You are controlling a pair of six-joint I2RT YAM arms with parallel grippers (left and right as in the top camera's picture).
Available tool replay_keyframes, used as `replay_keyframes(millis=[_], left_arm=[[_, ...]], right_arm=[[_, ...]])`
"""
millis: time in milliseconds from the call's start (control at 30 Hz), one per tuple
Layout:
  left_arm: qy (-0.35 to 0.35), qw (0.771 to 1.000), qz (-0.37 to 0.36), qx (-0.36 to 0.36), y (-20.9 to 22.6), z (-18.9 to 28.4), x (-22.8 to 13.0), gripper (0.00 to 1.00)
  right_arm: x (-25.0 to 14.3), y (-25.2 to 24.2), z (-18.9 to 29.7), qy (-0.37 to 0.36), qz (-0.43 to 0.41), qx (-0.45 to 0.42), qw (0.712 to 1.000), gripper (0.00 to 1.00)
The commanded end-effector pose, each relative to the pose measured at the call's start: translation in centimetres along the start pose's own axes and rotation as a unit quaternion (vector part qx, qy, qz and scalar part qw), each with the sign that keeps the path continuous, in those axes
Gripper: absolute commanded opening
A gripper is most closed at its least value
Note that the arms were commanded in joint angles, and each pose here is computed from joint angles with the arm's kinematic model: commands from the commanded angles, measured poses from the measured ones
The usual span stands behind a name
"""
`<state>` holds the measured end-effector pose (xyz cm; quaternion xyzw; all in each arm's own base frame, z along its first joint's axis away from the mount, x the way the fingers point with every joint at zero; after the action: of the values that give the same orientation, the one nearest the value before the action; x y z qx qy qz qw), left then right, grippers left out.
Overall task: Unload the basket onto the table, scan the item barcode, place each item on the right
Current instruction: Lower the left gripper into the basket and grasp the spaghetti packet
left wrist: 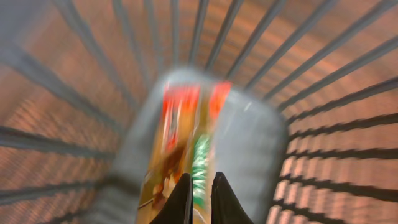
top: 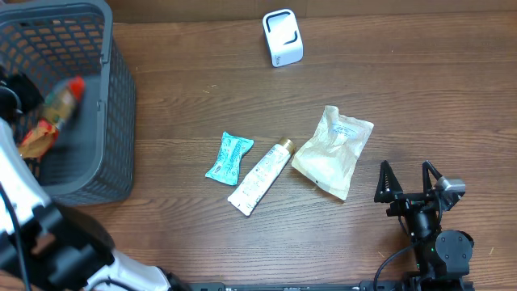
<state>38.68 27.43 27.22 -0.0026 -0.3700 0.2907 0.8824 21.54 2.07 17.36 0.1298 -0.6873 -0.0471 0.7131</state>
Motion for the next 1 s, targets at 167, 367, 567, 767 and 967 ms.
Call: replay_keyframes(millis=[167,367,567,767,967], left_arm=[[-0.013,1.000,0.011,0.011,-0.6,3.2,0.5,0.04],[0.042,0.997,0.023,0.056,1.7,-0.4,-2.3,0.75],[0.126,0.988,-0.023,0.088,4.4,-5.7,-5.9,1.00],[0.204,0.974,-0.071,0.064,5.3,-10.9,-9.9,1.00],[0.248,0.965,-0.065,0.059,5.9,-13.9,-12.8,1.00]], right_arm=[[-0.2,0.1,0.0,-0.001,-0.002,0.003,1.000,1.00],[-0.2,0.1,0.0,-0.001,-0.002,0.003,1.000,1.00],[-0.2,0.1,0.0,-0.001,-0.002,0.002,1.000,1.00],[-0.2,0.1,0.0,-0.001,-0.002,0.003,1.000,1.00],[-0.2,0.1,0.0,-0.001,-0.002,0.003,1.000,1.00]])
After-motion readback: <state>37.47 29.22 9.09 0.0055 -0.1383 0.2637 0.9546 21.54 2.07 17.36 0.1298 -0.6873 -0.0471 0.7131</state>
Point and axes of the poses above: each gripper's point midway between its finger pads, its own z axis back along the fingers, its own y axis along the line the jaws close on, x = y × z, the point moved 3 cm from there along z, back along the fingers, and after that the axes turned 4 degrees about z, right-handed, at the moved point
